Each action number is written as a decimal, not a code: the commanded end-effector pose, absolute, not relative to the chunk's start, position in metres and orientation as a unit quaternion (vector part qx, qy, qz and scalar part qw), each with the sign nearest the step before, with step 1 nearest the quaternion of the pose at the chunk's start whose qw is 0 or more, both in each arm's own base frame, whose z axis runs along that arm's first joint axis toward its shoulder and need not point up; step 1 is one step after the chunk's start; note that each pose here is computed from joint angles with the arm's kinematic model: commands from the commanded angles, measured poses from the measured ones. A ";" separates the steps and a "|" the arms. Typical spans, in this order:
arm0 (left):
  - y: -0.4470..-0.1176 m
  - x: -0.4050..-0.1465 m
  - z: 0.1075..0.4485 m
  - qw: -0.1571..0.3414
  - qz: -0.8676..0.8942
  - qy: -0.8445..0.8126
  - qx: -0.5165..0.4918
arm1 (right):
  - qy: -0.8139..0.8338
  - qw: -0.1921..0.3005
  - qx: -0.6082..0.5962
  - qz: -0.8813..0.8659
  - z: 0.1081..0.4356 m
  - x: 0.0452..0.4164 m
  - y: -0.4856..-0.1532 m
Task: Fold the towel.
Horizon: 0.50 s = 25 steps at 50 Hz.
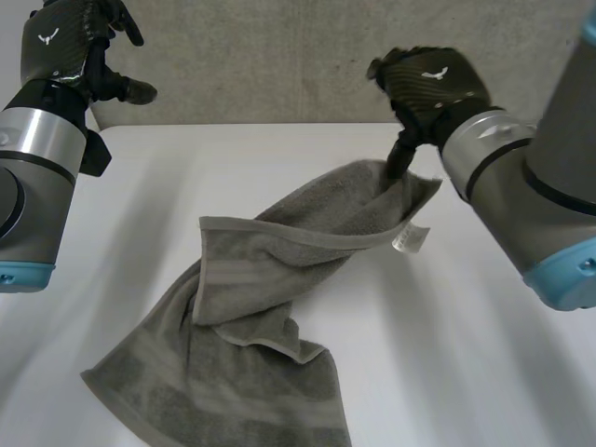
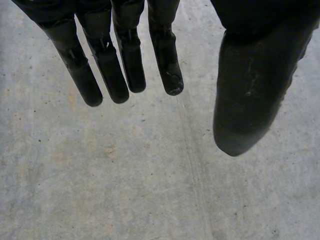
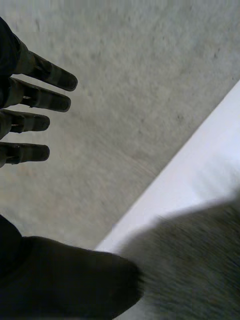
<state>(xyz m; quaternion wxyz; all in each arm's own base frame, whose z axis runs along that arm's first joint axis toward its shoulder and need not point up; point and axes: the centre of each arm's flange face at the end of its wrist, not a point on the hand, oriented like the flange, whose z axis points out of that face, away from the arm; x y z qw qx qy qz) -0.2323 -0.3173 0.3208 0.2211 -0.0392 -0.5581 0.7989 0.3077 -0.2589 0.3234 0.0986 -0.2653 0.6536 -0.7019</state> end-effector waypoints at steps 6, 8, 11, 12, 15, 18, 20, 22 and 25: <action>-0.315 -0.235 0.319 0.221 0.795 -0.564 -0.044 | 0.639 0.102 -0.152 -0.747 0.338 0.284 -0.270; -0.314 -0.235 0.319 0.221 0.792 -0.567 -0.045 | 0.634 0.095 -0.134 -0.756 0.343 0.278 -0.274; -0.313 -0.236 0.319 0.222 0.786 -0.575 -0.046 | 0.634 0.092 -0.135 -0.756 0.344 0.276 -0.275; -0.312 -0.236 0.319 0.222 0.784 -0.579 -0.047 | 0.634 0.092 -0.135 -0.756 0.344 0.276 -0.275; -0.311 -0.237 0.319 0.221 0.780 -0.584 -0.049 | 0.635 0.096 -0.142 -0.753 0.342 0.278 -0.275; -0.310 -0.237 0.318 0.219 0.773 -0.594 -0.050 | 0.636 0.094 -0.152 -0.751 0.341 0.278 -0.275; -0.310 -0.237 0.317 0.218 0.767 -0.601 -0.050 | 0.638 0.091 -0.155 -0.749 0.340 0.277 -0.276; -0.309 -0.237 0.317 0.218 0.763 -0.607 -0.051 | 0.639 0.087 -0.156 -0.748 0.340 0.276 -0.277; -0.309 -0.237 0.316 0.216 0.755 -0.617 -0.051 | 0.642 0.084 -0.157 -0.746 0.341 0.275 -0.277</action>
